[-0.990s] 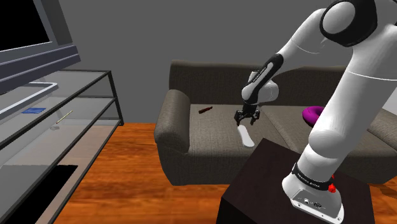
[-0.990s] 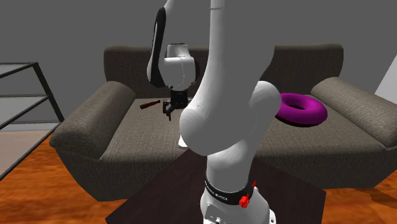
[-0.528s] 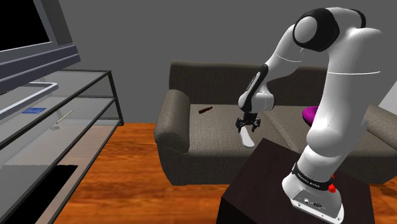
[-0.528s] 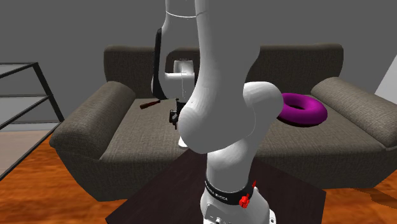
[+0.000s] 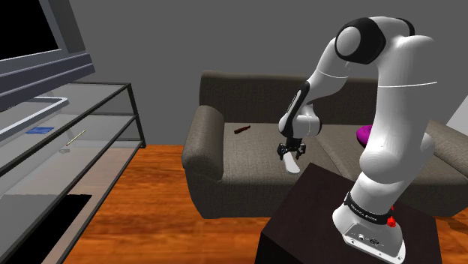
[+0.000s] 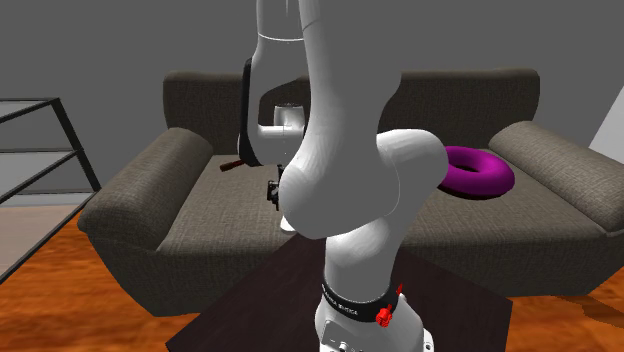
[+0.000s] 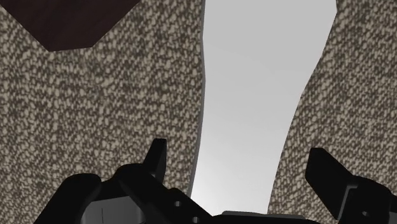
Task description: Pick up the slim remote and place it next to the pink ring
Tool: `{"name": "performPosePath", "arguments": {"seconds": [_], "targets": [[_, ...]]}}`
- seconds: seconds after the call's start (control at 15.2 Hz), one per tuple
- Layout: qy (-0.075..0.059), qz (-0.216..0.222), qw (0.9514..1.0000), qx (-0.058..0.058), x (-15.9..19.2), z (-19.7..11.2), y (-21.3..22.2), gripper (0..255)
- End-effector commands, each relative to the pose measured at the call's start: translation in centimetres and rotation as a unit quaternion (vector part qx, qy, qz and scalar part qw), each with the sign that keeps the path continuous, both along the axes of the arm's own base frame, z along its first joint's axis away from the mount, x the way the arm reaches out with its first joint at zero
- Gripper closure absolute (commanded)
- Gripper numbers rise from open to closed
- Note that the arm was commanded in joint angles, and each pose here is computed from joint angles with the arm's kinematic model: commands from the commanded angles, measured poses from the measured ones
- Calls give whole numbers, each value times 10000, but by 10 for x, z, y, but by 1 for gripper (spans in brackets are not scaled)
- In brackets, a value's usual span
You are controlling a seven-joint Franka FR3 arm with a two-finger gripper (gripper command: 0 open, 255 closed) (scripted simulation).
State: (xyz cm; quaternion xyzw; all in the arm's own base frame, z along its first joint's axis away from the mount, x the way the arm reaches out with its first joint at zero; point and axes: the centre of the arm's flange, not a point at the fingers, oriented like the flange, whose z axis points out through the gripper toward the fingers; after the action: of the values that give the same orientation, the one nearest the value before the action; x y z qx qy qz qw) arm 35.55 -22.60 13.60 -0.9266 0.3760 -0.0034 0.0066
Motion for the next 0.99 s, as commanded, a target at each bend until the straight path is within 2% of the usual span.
{"name": "performPosePath", "arguments": {"seconds": [0.0, 0.2, 0.26, 0.92], "targets": [[-1, 0, 10000, 0, 0, 0, 0, 0], [-1, 0, 10000, 0, 0, 0, 0, 0], [-1, 0, 10000, 0, 0, 0, 0, 255], [-1, 0, 10000, 0, 0, 5, 0, 255]]}}
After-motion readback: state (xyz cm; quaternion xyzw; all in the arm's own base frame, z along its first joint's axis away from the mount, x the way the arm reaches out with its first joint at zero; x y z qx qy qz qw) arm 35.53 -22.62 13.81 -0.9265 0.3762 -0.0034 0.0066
